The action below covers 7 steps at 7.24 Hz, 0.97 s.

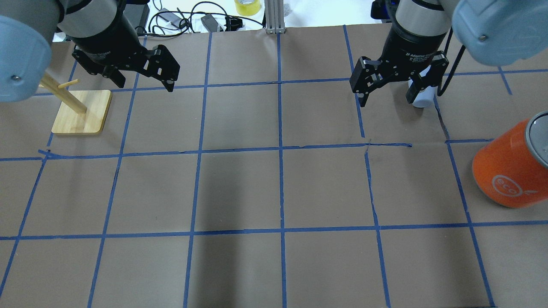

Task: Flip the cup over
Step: 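Open the right gripper and move it toward the pale blue cup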

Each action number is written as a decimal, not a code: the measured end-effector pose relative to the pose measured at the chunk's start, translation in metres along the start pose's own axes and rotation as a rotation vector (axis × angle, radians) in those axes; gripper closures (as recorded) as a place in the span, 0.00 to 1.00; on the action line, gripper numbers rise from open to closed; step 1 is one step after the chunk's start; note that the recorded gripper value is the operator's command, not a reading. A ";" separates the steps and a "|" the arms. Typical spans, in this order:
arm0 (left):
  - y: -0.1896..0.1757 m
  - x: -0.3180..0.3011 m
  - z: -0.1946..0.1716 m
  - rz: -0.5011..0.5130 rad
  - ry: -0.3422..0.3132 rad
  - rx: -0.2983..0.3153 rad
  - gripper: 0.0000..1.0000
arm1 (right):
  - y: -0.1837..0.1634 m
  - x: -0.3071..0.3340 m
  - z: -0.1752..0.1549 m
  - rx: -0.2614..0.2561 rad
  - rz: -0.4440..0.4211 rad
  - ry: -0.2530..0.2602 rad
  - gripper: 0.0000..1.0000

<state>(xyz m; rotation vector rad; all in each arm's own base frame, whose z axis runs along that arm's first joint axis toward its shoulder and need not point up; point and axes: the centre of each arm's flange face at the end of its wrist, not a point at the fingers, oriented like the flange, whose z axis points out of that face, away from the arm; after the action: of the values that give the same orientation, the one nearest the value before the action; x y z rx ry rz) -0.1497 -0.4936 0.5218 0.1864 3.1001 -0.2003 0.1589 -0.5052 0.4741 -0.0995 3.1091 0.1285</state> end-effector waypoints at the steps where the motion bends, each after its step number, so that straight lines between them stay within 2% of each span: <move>1: 0.000 0.000 0.000 0.000 0.000 0.000 0.00 | 0.000 0.001 0.000 -0.001 0.001 0.004 0.00; 7: 0.000 0.000 0.000 0.000 0.000 -0.001 0.00 | 0.000 0.003 -0.002 0.011 0.002 0.008 0.00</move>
<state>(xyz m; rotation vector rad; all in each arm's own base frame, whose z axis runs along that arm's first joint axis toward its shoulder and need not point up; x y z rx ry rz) -0.1497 -0.4936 0.5216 0.1864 3.1002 -0.1994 0.1563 -0.5057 0.4762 -0.0963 3.1175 0.1119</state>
